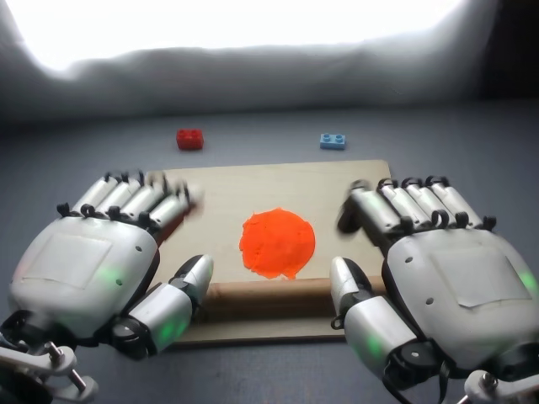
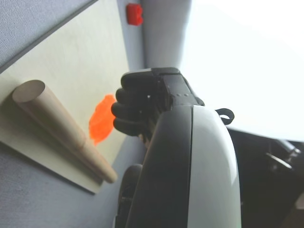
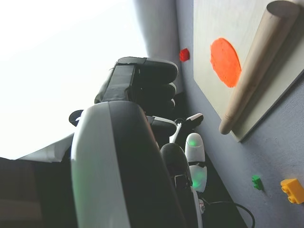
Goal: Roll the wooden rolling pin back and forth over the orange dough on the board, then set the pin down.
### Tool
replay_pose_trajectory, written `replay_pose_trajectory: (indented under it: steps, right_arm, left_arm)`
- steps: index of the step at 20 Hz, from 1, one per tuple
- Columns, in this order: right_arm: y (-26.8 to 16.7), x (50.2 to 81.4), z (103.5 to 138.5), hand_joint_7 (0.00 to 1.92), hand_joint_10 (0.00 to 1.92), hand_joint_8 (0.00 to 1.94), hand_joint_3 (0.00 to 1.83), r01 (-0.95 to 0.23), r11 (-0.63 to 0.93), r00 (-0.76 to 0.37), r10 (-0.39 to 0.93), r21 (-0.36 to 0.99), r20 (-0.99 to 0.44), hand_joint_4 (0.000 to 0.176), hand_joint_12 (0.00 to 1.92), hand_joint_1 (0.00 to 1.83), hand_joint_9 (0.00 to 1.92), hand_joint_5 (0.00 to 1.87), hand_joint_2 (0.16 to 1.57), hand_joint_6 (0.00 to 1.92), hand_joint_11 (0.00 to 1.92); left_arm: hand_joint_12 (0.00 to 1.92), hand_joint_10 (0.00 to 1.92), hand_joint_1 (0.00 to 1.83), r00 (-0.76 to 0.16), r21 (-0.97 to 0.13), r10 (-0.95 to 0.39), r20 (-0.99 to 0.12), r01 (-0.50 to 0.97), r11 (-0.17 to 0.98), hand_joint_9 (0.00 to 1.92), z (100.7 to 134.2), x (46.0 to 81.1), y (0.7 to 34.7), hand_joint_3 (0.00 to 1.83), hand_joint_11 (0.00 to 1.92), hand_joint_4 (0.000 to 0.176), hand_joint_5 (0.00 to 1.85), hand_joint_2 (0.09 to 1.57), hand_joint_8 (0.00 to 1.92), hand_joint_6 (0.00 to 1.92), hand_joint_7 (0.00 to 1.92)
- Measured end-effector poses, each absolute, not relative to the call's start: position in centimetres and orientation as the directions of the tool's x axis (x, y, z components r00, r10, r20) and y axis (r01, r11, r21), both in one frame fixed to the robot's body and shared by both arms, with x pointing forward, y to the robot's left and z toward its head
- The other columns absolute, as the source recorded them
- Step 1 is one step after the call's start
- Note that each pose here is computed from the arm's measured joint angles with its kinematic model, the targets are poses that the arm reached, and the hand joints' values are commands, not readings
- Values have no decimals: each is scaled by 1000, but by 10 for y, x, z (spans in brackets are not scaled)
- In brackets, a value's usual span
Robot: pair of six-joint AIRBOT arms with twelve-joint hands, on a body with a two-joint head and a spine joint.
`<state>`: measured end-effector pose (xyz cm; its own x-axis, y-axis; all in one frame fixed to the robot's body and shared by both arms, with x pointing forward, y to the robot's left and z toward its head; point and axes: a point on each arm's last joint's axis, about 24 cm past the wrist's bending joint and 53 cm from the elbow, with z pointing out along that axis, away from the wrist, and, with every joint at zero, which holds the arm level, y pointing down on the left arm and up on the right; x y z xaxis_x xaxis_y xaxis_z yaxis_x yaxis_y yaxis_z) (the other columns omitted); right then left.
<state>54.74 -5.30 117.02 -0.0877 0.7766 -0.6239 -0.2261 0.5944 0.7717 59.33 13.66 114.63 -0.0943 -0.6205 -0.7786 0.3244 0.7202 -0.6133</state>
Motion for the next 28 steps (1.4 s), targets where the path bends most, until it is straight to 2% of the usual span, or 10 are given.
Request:
replay_pose_trajectory:
  steps: [5,7,9,12,16,20,24,28]
  right_arm:
    - [-50,547,1166,104,0,0,19,-218,597,-105,773,772,-626,0,57,0,70,119,1560,4,0]
    - [-49,547,1155,99,1,0,14,-171,610,-123,766,774,-631,0,31,0,60,112,1560,0,0]
    - [-44,547,1147,103,4,2,13,-131,600,-145,776,789,-614,0,26,0,65,108,1562,0,0]
    - [-35,551,1153,92,1,1,9,-121,575,-143,796,809,-588,0,8,0,59,100,1563,5,12]
    - [-31,559,1135,74,0,0,0,-77,606,-137,780,791,-611,0,8,0,47,82,1521,0,5]
    - [-20,566,1128,89,6,8,0,-90,647,-121,748,757,-653,0,17,0,56,98,1471,9,18]
    - [-13,573,1118,71,0,0,0,-83,666,-112,733,741,-671,0,2,0,37,83,1439,0,0]
    - [7,564,1106,90,7,7,0,-91,657,-148,734,748,-663,0,12,0,54,101,1452,7,23]
  left_arm:
    - [0,0,0,-85,-614,-625,-776,326,719,0,1149,594,139,51,0,0,0,1506,0,0,0]
    - [0,0,0,-92,-617,-625,-775,325,717,0,1147,595,139,47,0,0,0,1504,0,0,0]
    - [0,0,0,-114,-619,-619,-778,312,721,0,1141,597,140,45,0,0,0,1504,0,0,0]
    - [0,0,0,-140,-622,-611,-779,286,729,0,1132,598,143,36,0,0,0,1494,0,0,0]
    - [0,0,0,-175,-628,-603,-778,250,737,0,1114,598,148,23,0,0,0,1474,0,0,0]
    - [0,0,0,-225,-633,-592,-774,241,736,0,1099,594,137,1,0,0,0,1432,0,0,0]
    - [0,0,0,-223,-625,-585,-780,233,745,0,1095,595,141,0,0,0,0,1402,0,0,0]
    - [0,0,0,-232,-635,-592,-772,227,739,0,1088,590,137,0,0,0,0,1403,0,0,0]
